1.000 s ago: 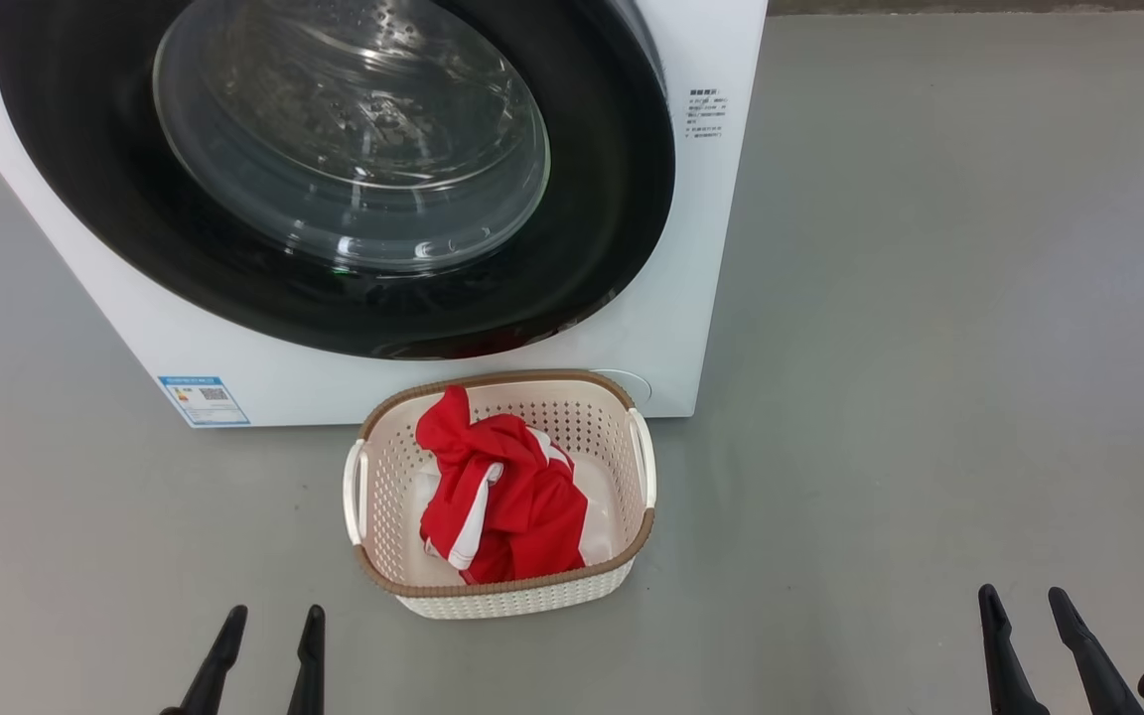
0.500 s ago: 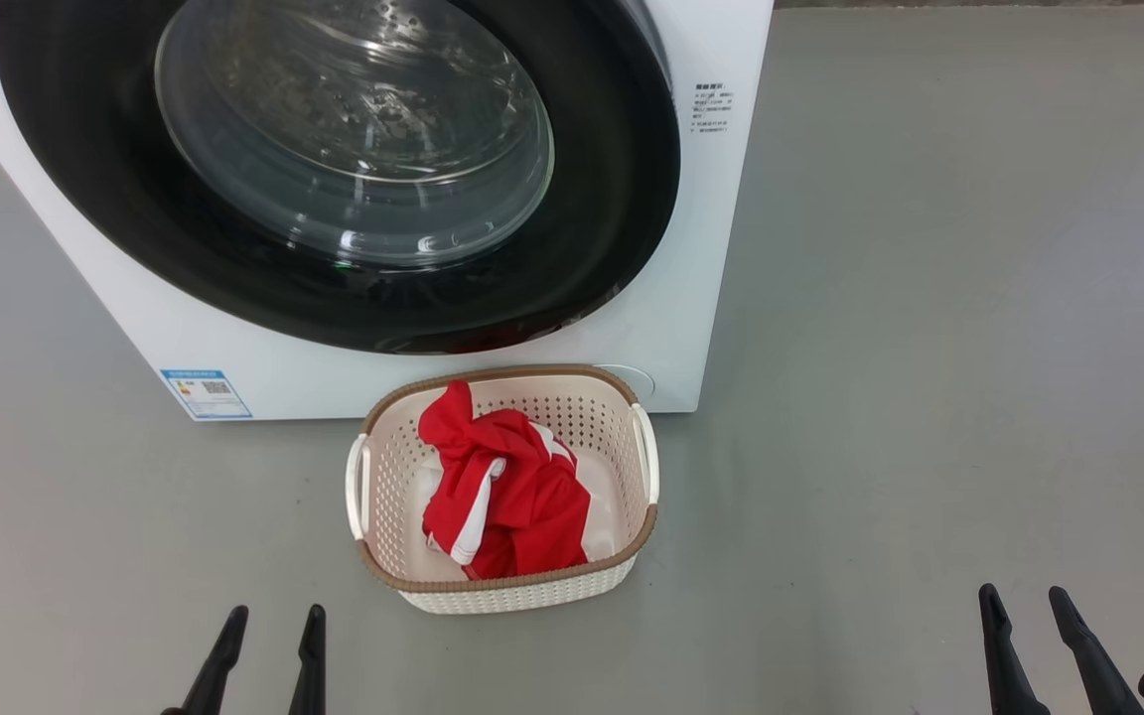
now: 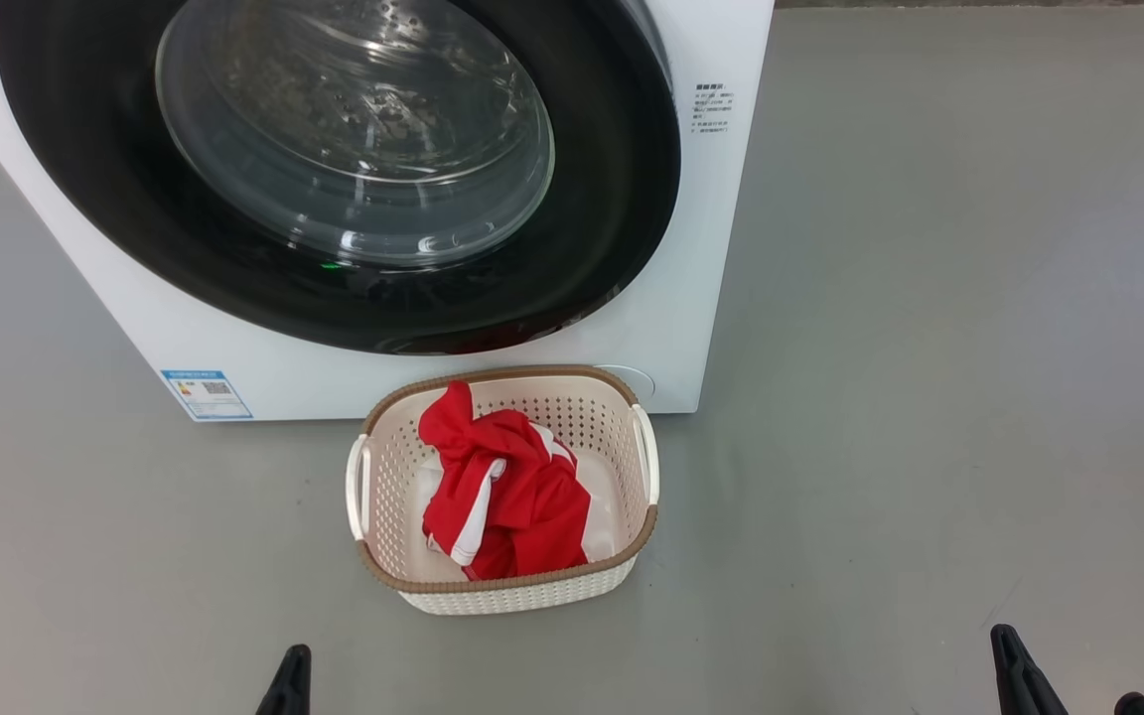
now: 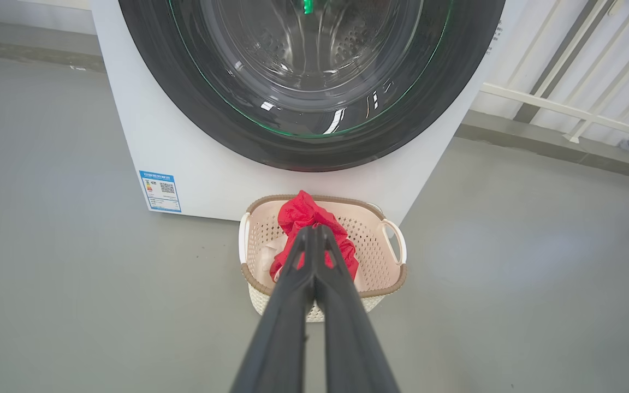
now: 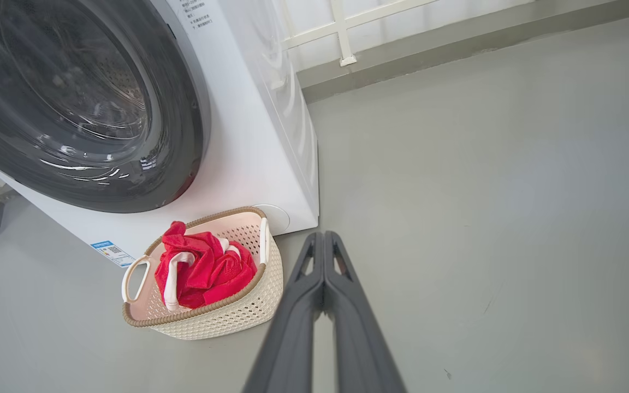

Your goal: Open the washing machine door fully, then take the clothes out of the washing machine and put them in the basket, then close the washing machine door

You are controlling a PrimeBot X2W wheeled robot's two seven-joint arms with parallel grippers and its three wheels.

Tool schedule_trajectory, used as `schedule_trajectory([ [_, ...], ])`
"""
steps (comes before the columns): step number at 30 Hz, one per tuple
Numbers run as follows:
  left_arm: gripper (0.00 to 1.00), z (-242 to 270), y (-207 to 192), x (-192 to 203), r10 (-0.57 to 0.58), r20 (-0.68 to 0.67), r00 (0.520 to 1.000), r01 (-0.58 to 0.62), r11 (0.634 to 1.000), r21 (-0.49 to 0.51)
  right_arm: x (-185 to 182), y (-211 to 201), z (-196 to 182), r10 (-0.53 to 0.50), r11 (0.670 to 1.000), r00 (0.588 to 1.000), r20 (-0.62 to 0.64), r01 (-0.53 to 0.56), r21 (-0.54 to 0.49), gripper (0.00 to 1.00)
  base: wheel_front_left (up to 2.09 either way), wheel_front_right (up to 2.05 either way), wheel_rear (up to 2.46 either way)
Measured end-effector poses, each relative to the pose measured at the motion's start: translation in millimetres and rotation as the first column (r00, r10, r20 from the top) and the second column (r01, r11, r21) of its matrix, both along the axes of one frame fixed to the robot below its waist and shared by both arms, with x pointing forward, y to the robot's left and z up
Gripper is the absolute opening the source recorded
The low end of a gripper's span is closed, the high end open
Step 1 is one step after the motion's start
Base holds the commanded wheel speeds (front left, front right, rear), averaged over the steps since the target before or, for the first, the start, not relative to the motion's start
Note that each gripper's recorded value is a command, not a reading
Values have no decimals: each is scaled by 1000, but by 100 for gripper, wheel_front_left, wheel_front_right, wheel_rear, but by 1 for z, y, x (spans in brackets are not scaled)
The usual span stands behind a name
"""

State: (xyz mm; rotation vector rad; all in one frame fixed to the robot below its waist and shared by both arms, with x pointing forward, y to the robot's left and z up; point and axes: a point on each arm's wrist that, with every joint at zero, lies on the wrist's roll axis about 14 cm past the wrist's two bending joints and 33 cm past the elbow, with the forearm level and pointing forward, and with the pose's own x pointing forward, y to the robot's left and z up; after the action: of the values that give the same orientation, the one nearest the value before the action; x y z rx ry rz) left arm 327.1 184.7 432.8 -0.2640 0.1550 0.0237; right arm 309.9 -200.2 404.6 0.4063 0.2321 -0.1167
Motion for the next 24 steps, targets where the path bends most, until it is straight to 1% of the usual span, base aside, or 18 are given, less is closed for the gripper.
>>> schedule_trajectory([
  [8, 0, 0, 2, 0, 26, -8, 1000, -26, 997, -78, -1, -2, 0, -32, 997, 999, -5, 32, 66, 0, 0, 0, 0],
  [9, 0, -1, 2, 0, 34, -10, 999, -35, 994, -103, 0, -3, 0, -37, 996, 999, -7, 37, 82, 0, 0, 0, 0],
  [15, 0, -2, 3, 0, 52, -24, 998, -55, 985, -165, 0, -4, -1, -59, 989, 998, -13, 60, 134, 0, 0, 0, 0],
  [24, 0, -1, 5, 3, 74, -32, 997, -79, 966, -248, 7, -6, 4, -94, 971, 996, 0, 91, 222, 0, 0, 0, 0],
])
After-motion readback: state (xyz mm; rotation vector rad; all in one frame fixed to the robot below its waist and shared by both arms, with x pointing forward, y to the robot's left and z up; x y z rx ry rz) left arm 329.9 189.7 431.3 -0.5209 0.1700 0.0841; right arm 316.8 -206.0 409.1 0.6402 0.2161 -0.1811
